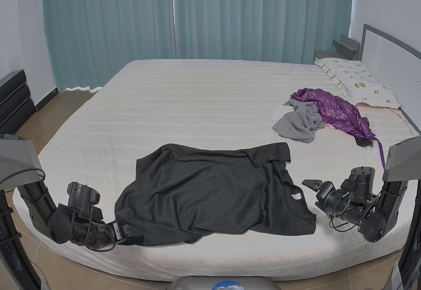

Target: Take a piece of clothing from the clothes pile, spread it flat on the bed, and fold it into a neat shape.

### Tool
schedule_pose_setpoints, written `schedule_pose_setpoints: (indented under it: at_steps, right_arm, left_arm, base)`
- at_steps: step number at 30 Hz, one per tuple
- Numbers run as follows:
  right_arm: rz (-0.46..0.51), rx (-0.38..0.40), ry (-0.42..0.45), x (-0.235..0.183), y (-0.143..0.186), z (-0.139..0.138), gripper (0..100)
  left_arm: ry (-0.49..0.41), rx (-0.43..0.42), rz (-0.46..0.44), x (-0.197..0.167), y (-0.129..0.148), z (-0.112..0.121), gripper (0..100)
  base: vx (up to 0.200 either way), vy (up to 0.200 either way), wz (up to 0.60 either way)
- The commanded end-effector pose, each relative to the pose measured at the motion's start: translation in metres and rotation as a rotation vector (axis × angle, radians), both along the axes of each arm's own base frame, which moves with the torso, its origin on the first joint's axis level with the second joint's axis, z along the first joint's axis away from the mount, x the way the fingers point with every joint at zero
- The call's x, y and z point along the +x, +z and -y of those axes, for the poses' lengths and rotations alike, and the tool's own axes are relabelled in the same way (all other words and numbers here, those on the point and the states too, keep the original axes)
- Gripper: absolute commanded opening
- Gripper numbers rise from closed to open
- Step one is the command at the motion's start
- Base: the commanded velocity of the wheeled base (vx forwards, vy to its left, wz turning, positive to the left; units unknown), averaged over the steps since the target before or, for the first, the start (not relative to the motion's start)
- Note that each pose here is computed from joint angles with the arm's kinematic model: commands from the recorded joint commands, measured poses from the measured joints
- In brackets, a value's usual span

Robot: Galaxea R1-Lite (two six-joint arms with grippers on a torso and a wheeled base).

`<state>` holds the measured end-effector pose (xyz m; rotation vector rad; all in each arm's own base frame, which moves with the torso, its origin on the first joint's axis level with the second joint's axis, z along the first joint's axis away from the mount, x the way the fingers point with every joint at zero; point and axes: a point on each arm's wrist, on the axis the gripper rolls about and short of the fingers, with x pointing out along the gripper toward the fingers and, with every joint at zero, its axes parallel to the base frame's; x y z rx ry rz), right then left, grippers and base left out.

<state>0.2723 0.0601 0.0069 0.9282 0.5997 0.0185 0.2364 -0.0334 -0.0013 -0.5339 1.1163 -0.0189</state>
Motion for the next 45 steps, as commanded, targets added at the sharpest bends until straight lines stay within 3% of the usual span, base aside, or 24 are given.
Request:
schedule_pose_setpoints:
  at_steps: [1, 2, 11, 17, 27, 31, 44, 45]
  right_arm:
    - [-0.002, 0.000, 0.003, 0.000, -0.001, -0.001, 100]
    - [-0.001, 0.000, 0.003, 0.000, 0.000, -0.001, 100]
    - [-0.001, 0.000, 0.000, 0.000, 0.000, 0.000, 100]
    - [0.001, -0.001, -0.001, 0.000, 0.000, 0.000, 100]
    - [-0.015, -0.016, -0.007, -0.002, -0.001, 0.002, 100]
    - [-0.026, -0.066, 0.002, -0.006, -0.004, 0.004, 100]
    - [-0.142, -0.158, 0.101, -0.016, -0.039, -0.008, 100]
    - [-0.148, -0.163, 0.105, -0.016, -0.041, -0.008, 0]
  left_arm:
    - [0.003, -0.001, -0.008, 0.002, -0.006, 0.001, 100]
    - [0.003, -0.001, -0.006, 0.002, -0.007, 0.001, 0]
    - [0.012, 0.008, 0.010, -0.002, -0.002, 0.000, 0]
    - [0.033, 0.014, 0.071, -0.008, 0.020, -0.006, 0]
    - [0.028, 0.060, 0.085, -0.017, 0.050, -0.021, 0]
    - [0.073, 0.063, 0.091, -0.013, 0.052, -0.032, 0]
    - [0.070, 0.064, 0.064, -0.006, 0.044, -0.033, 0]
    - [0.070, 0.064, 0.064, -0.006, 0.044, -0.033, 0]
  base:
    - [0.000, 0.000, 0.00]
    - [0.000, 0.000, 0.00]
    - [0.000, 0.000, 0.00]
    - [0.000, 0.000, 0.00]
    - [0.000, 0.000, 0.00]
    - [0.000, 0.000, 0.00]
    - [0.000, 0.000, 0.00]
    - [0.000, 0.000, 0.00]
